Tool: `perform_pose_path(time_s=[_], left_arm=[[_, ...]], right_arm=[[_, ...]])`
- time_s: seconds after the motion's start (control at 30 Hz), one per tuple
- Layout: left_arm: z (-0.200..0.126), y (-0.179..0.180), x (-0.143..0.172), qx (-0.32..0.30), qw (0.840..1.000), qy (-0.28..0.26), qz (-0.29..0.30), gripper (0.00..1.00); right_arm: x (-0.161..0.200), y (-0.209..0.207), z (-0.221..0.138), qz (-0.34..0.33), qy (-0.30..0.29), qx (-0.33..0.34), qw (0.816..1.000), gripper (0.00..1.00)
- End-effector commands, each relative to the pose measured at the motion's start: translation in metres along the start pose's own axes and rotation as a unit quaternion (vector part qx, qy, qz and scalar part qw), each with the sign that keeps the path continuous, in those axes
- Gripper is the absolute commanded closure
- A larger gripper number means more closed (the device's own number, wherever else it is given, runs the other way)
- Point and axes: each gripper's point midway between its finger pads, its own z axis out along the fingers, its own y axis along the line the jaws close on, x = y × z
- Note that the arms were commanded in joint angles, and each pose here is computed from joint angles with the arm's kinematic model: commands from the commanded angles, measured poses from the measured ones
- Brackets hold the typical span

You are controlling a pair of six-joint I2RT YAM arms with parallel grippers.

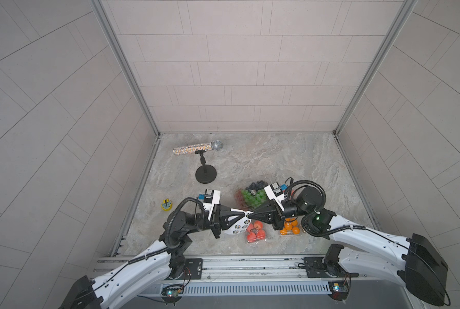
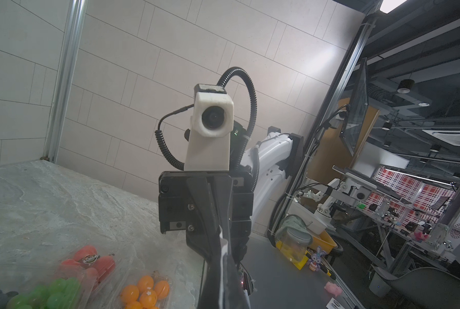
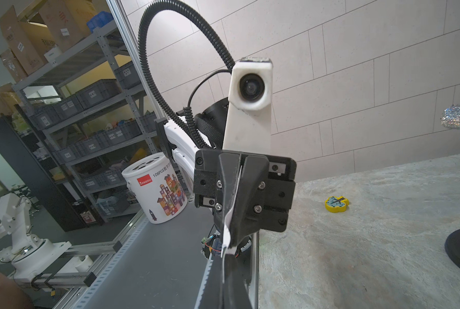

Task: Label fruit boxes
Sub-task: Adjust the label sticker.

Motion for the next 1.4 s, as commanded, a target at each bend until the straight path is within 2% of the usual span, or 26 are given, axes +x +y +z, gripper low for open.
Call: perform_pose_path(time_s=[0.0, 0.5, 0.57, 0.93, 1.03, 1.37], left_arm=[[0.000, -0.006, -0.004, 0.014, 1.000, -0.006, 0.020, 1.00], [-0.001, -0.002, -0.001, 0.008, 1.000, -0.011, 0.016, 1.00], [-0.002, -0.002, -0.002, 0.008, 1.000, -0.013, 0.016, 0.93], [-0.003, 0.001, 0.006, 0.004, 1.000, -0.006, 0.015, 0.76], [-0.003, -0.001, 0.005, 0.009, 1.000, -0.005, 0.017, 0.66], [0.001, -0.011, 0.008, 0.044, 0.999, 0.011, 0.014, 0.65]], right_arm=[[-0.004, 0.012, -0.002, -0.025, -0.007, -0.019, 0.999, 1.00], [-0.004, 0.022, -0.001, -0.046, -0.006, -0.047, 0.998, 1.00], [-0.004, 0.023, -0.003, -0.050, -0.007, -0.046, 0.998, 1.00], [-0.005, 0.024, -0.003, -0.053, -0.004, -0.044, 0.998, 1.00], [-0.003, 0.022, -0.002, -0.054, 0.000, -0.039, 0.998, 1.00], [-0.001, 0.018, -0.002, -0.056, 0.006, -0.028, 0.998, 1.00]])
